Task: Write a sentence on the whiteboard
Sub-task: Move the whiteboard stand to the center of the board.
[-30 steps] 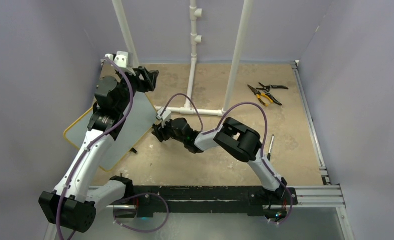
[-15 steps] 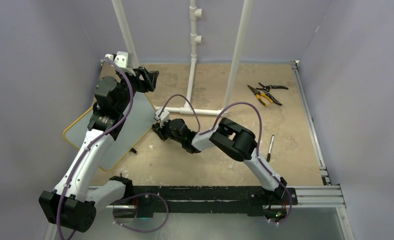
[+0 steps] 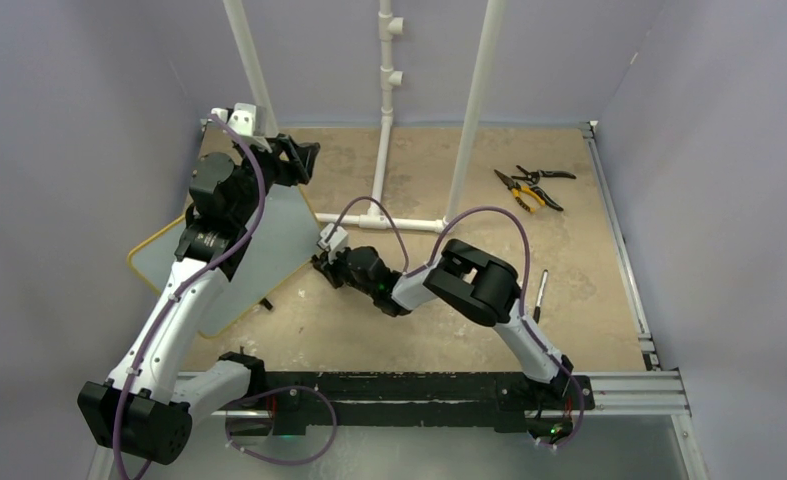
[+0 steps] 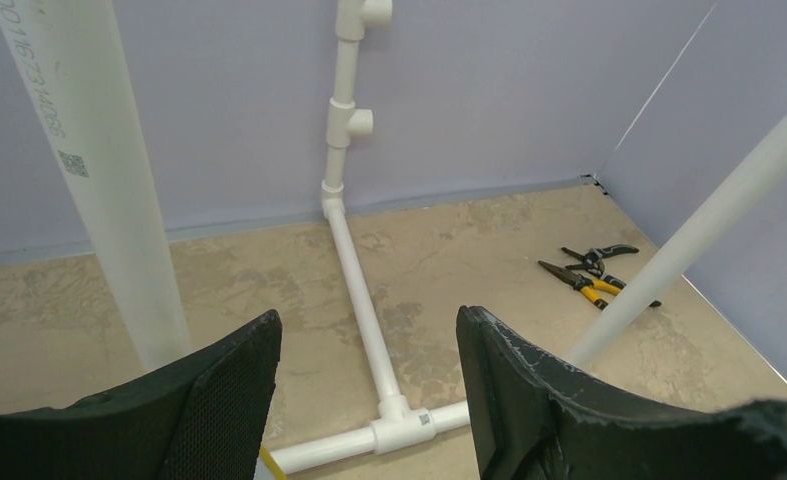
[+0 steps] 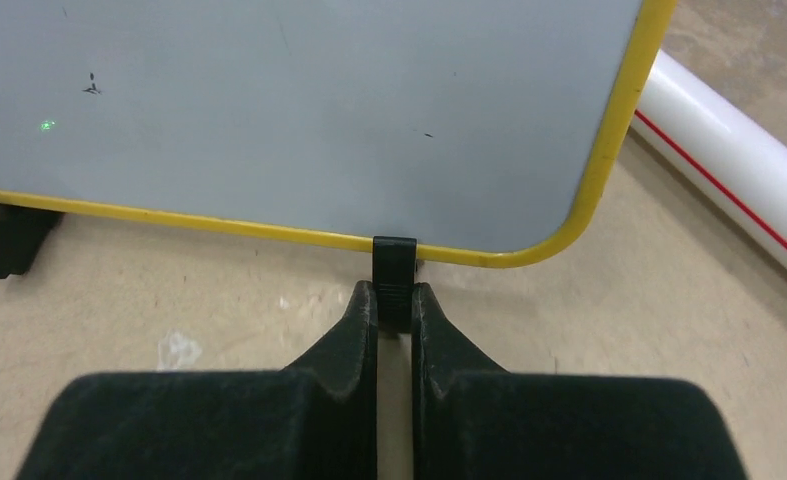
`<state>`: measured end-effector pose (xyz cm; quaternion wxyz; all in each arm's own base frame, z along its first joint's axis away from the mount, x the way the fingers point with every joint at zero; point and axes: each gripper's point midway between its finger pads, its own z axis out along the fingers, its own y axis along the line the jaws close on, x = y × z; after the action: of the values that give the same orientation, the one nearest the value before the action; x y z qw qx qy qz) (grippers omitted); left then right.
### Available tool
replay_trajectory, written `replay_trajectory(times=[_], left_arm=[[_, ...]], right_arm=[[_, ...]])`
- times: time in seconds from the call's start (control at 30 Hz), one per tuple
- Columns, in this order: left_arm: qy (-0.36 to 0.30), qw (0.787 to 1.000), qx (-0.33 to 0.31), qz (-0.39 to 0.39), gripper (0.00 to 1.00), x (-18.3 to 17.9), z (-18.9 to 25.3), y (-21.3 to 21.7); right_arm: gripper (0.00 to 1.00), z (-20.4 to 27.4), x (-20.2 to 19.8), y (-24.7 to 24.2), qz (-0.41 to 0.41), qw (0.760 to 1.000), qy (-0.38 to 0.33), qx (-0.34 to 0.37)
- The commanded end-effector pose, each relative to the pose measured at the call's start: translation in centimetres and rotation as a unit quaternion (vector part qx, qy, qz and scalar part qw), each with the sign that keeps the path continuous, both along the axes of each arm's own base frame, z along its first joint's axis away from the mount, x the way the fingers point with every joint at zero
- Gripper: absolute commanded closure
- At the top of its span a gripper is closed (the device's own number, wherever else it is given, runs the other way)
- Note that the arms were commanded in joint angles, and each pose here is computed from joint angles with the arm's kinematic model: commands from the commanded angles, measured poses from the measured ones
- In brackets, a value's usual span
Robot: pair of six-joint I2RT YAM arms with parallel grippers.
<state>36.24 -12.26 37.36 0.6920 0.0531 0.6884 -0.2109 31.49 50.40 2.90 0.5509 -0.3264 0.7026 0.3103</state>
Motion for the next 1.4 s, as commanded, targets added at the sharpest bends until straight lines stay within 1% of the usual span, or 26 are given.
replay_trajectory(times=[0.0, 0.23, 0.4, 0.67, 0.77, 0.87, 0.97, 1.07, 1.13, 1.17, 1.2, 1.23, 1.27, 1.37], left_arm=[[-0.032, 0.999, -0.012, -0.024, 0.36, -0.7, 2.5, -0.6], [-0.042, 0.994, -0.037, -0.092, 0.36, -2.3, 5.3, -2.7], [-0.035, 0.992, -0.046, -0.113, 0.35, -3.0, 6.5, -3.3], [0.015, 0.988, -0.061, -0.143, 0.33, -3.2, 6.0, -4.4], [0.022, 0.988, -0.062, -0.139, 0.33, -3.0, 5.4, -4.4], [0.029, 0.991, -0.055, -0.119, 0.33, -2.8, 4.9, -3.7], [0.059, 0.993, -0.048, -0.085, 0.33, -2.7, 3.9, -2.7], [0.079, 0.994, -0.041, -0.059, 0.33, -3.3, 3.1, -1.6], [0.097, 0.994, -0.029, -0.032, 0.33, -3.9, 2.5, -0.5], [0.106, 0.994, -0.024, -0.015, 0.32, -4.3, 2.4, 0.2], [0.115, 0.993, -0.019, 0.002, 0.3, -4.7, 2.2, 0.8], [0.126, 0.992, -0.016, 0.018, 0.3, -5.2, 2.0, 1.5], [0.136, 0.99, -0.011, 0.037, 0.29, -5.6, 1.8, 2.3], [0.166, 0.982, -0.003, 0.087, 0.27, -7.5, 0.8, 4.5]], right_arm=[[1.0, 2.4, 0.1, -2.7, -0.045, 0.999, -0.002, 0.008], [1.0, 2.2, -0.6, -7.8, -0.094, 0.995, 0.017, -0.009], [1.0, 1.7, 0.0, -12.1, -0.133, 0.99, 0.031, -0.021], [1.0, 1.3, 1.0, -19.0, -0.188, 0.981, 0.04, -0.032], [1.0, 0.8, 1.2, -20.8, -0.212, 0.975, 0.041, -0.041], [1.0, 0.3, 1.3, -22.2, -0.231, 0.971, 0.047, -0.039], [1.0, -0.2, 1.3, -23.2, -0.251, 0.966, 0.054, -0.04], [1.0, -0.3, 1.3, -23.2, -0.251, 0.965, 0.06, -0.037], [0.82, 0.4, 1.5, -23.1, -0.254, 0.965, 0.057, -0.032], [0.69, 0.9, 1.5, -23.1, -0.255, 0.965, 0.056, -0.028], [0.58, 1.3, 1.4, -23.3, -0.258, 0.964, 0.055, -0.024], [0.51, 2.0, 1.4, -23.4, -0.26, 0.964, 0.051, -0.017], [0.45, 2.6, 1.2, -23.5, -0.26, 0.964, 0.049, -0.01], [0.31, 3.9, 0.5, -23.9, -0.257, 0.965, 0.048, 0.012]])
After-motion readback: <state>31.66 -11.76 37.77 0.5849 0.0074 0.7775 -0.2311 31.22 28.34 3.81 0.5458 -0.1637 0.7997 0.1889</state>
